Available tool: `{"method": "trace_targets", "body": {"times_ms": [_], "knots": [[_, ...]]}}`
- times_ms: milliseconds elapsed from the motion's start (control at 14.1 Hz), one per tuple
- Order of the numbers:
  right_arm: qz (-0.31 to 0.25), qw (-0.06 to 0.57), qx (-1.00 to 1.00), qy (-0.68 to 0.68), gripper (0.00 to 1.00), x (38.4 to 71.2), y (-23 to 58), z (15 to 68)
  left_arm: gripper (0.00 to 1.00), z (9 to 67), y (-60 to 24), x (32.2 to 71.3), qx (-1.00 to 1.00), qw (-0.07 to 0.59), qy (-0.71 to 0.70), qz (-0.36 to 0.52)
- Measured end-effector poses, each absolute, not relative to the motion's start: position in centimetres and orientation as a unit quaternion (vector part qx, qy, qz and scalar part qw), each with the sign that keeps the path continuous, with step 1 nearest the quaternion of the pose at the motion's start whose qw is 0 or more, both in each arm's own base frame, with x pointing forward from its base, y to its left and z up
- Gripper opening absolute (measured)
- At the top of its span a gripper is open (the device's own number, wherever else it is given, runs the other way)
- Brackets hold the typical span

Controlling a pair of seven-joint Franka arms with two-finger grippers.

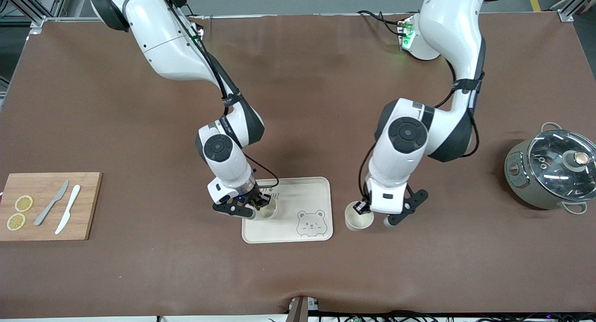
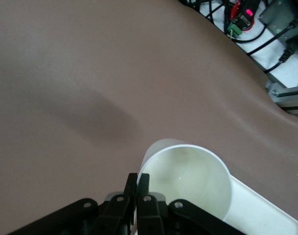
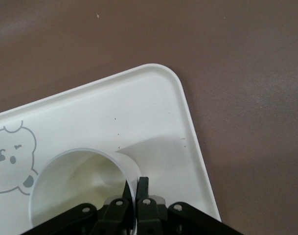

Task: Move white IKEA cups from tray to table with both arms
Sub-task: 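Lift the cups off the tray and carry them apart with both grippers, then lower each held cup onto the table beside the tray with both grippers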

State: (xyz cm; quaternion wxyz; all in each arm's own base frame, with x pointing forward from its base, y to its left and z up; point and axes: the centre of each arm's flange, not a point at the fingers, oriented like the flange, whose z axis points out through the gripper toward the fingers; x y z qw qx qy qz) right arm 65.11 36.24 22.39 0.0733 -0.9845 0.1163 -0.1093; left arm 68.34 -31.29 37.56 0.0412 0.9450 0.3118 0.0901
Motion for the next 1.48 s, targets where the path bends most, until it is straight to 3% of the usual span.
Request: {"method": "trace_targets", "body": {"times_ms": [636, 990, 1485], "knots": [[-0.097, 0.057, -0.989, 0.094, 0.04, 67.3, 35.6, 26.4, 0.03, 38.1, -18.1, 70.9, 0.965, -0.005, 0.257, 0.042], [-0.082, 0.030, -0.996, 0.016, 0.04, 70.7, 27.2, 30.5, 0.03, 37.0, -10.8, 71.7, 0.974, -0.015, 0.225, 0.027], [-0.032, 0.027, -0.996, -0.075, 0.04, 71.4, 14.7, 38.6, 0.03, 34.9, -3.8, 71.8, 0.984, -0.013, 0.179, 0.003]]}}
